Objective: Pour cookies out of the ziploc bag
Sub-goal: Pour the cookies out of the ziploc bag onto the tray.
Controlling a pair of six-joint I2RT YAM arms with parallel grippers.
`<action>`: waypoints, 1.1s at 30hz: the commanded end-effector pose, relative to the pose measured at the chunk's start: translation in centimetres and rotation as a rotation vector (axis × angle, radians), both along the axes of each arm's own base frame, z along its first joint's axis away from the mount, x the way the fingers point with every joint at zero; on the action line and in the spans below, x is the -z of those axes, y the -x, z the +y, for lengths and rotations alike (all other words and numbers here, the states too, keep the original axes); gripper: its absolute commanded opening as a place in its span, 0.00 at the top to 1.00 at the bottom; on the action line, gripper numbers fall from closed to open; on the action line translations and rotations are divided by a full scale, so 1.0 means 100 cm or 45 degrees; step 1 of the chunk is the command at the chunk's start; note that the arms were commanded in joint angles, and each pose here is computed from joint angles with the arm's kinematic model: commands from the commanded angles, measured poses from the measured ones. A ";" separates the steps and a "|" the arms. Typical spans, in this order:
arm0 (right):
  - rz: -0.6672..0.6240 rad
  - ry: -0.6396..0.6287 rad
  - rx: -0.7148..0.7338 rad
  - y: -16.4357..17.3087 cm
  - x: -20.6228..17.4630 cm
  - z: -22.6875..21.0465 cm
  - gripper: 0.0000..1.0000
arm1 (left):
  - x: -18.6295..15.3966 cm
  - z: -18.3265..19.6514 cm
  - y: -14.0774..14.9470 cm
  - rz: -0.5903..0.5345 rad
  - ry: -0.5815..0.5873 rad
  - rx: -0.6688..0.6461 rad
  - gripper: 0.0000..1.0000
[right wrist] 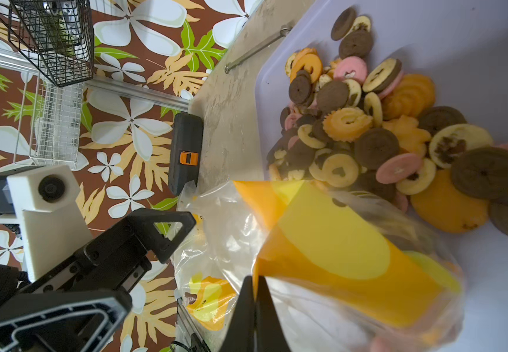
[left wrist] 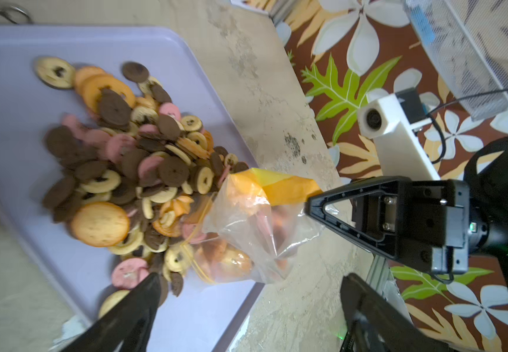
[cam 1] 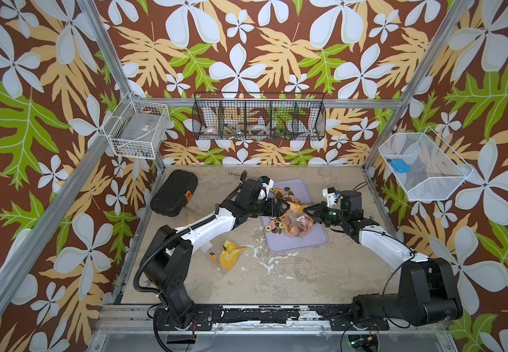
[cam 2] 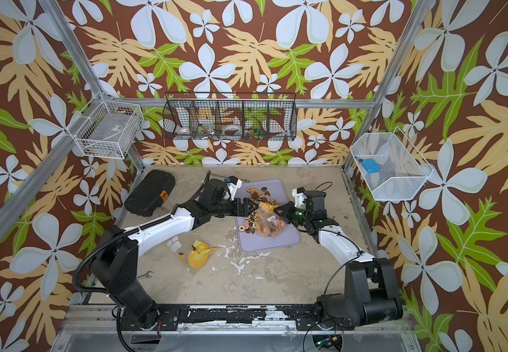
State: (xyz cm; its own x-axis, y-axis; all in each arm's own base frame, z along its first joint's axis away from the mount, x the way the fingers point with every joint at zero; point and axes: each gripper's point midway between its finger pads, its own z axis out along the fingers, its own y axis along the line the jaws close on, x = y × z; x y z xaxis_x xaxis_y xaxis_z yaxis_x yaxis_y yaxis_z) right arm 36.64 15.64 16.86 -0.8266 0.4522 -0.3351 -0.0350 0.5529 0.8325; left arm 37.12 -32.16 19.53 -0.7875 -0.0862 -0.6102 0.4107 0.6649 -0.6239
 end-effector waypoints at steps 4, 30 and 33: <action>-0.046 -0.010 0.041 -0.025 -0.012 0.006 1.00 | 0.003 0.077 -0.013 0.065 0.044 -0.163 0.00; 0.007 0.008 0.072 -0.083 0.001 0.021 1.00 | 0.034 0.120 -0.010 0.097 0.024 -0.260 0.00; 0.028 -0.004 0.072 -0.083 0.010 0.022 1.00 | 0.035 0.120 -0.010 0.098 0.023 -0.258 0.00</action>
